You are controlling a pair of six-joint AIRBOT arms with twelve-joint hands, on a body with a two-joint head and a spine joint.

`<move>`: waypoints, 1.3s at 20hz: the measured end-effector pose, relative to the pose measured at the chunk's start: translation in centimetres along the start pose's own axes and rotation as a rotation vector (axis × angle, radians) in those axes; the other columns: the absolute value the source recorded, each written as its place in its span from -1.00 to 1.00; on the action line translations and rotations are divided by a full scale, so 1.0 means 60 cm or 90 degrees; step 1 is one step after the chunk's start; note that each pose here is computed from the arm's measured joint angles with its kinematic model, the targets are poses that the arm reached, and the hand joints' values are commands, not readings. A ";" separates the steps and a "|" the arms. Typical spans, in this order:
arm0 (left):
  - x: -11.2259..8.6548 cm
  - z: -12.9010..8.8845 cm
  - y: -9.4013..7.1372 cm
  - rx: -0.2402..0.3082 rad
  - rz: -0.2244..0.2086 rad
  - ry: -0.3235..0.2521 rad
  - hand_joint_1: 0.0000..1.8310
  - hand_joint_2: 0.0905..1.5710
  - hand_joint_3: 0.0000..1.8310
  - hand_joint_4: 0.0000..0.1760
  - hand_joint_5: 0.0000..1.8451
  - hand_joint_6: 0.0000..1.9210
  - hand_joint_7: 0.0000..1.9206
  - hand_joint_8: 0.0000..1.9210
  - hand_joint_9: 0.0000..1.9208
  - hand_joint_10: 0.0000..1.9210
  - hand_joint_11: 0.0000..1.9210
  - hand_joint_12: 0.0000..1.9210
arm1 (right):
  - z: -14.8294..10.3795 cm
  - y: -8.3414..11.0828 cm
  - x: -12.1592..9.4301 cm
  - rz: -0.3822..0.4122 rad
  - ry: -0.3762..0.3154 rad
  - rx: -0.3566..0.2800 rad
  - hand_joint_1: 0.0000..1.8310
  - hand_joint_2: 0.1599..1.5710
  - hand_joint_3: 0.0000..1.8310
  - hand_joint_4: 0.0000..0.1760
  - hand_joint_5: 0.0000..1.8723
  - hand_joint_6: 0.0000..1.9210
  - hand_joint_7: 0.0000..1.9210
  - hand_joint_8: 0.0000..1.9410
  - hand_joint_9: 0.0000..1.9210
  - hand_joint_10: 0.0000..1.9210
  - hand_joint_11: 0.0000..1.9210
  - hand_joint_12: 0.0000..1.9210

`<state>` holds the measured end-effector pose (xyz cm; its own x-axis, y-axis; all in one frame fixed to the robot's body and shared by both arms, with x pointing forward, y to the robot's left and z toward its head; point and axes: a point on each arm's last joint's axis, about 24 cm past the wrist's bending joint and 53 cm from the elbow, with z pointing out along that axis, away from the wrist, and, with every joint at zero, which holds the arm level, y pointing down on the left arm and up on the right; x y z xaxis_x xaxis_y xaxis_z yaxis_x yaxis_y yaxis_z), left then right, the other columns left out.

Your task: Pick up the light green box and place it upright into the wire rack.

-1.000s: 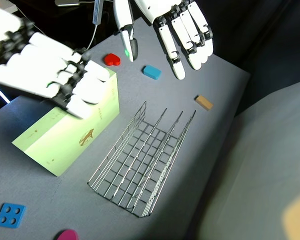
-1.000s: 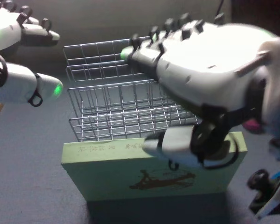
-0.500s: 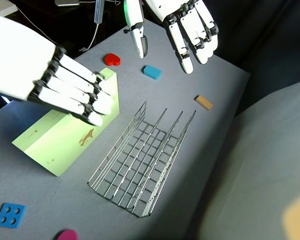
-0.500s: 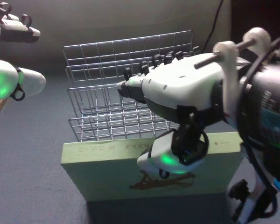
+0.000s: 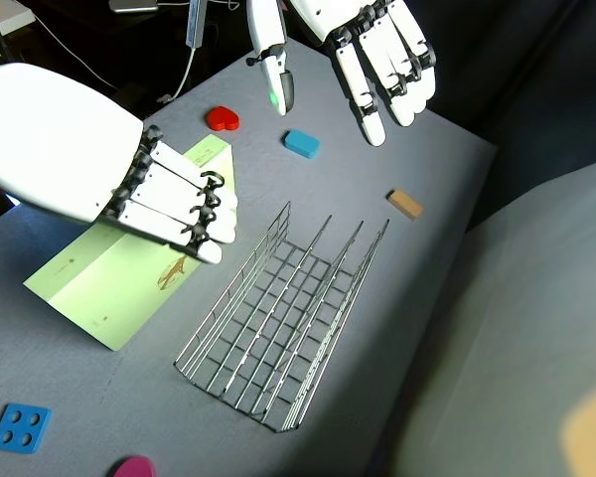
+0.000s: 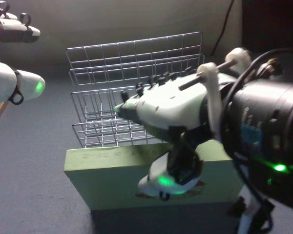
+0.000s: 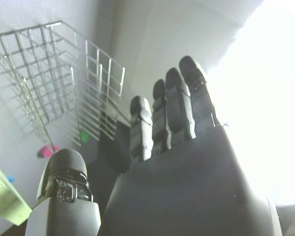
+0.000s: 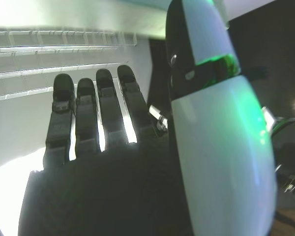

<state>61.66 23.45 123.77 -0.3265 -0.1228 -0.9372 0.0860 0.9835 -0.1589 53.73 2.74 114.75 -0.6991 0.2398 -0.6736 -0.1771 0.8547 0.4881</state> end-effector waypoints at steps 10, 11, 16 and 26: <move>0.001 0.000 0.000 0.000 -0.001 0.001 -0.93 0.55 -1.00 0.28 -0.80 -1.00 -0.85 -1.00 -0.85 -1.00 -1.00 -0.49 | 0.020 -0.004 0.015 -0.001 0.015 0.012 -0.04 0.28 -1.00 -0.94 -0.88 -1.00 -0.91 -0.99 -0.99 -1.00 -1.00 -0.70; 0.001 0.000 0.000 0.000 0.000 0.001 -0.94 0.55 -1.00 0.28 -0.80 -1.00 -0.84 -1.00 -0.85 -1.00 -1.00 -0.49 | 0.021 -0.006 0.016 -0.003 0.015 0.013 -0.03 0.29 -0.99 -0.95 -0.88 -1.00 -0.91 -0.99 -0.99 -1.00 -1.00 -0.70; 0.000 -0.003 0.007 -0.003 -0.004 0.000 -0.94 0.55 -1.00 0.27 -0.80 -1.00 -0.84 -1.00 -0.84 -0.99 -1.00 -0.49 | 0.022 -0.008 0.014 -0.005 0.012 0.015 0.00 0.31 -1.00 -1.00 -0.83 -0.99 -0.84 -0.99 -0.84 -0.98 -1.00 -0.31; -0.002 -0.003 0.012 -0.004 0.011 -0.002 -0.94 0.55 -1.00 0.26 -0.79 -1.00 -0.84 -1.00 -0.84 -1.00 -1.00 -0.50 | 0.022 -0.017 0.013 -0.008 0.011 0.023 0.36 0.43 -1.00 -1.00 -0.18 -0.03 0.01 0.12 -0.05 -0.44 -0.31 0.47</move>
<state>61.61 24.16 123.82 -0.3221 -0.1060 -0.9408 0.0854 0.9864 -0.1404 54.27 2.65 112.96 -0.7085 0.2210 -0.6702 -0.1613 0.8739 0.4587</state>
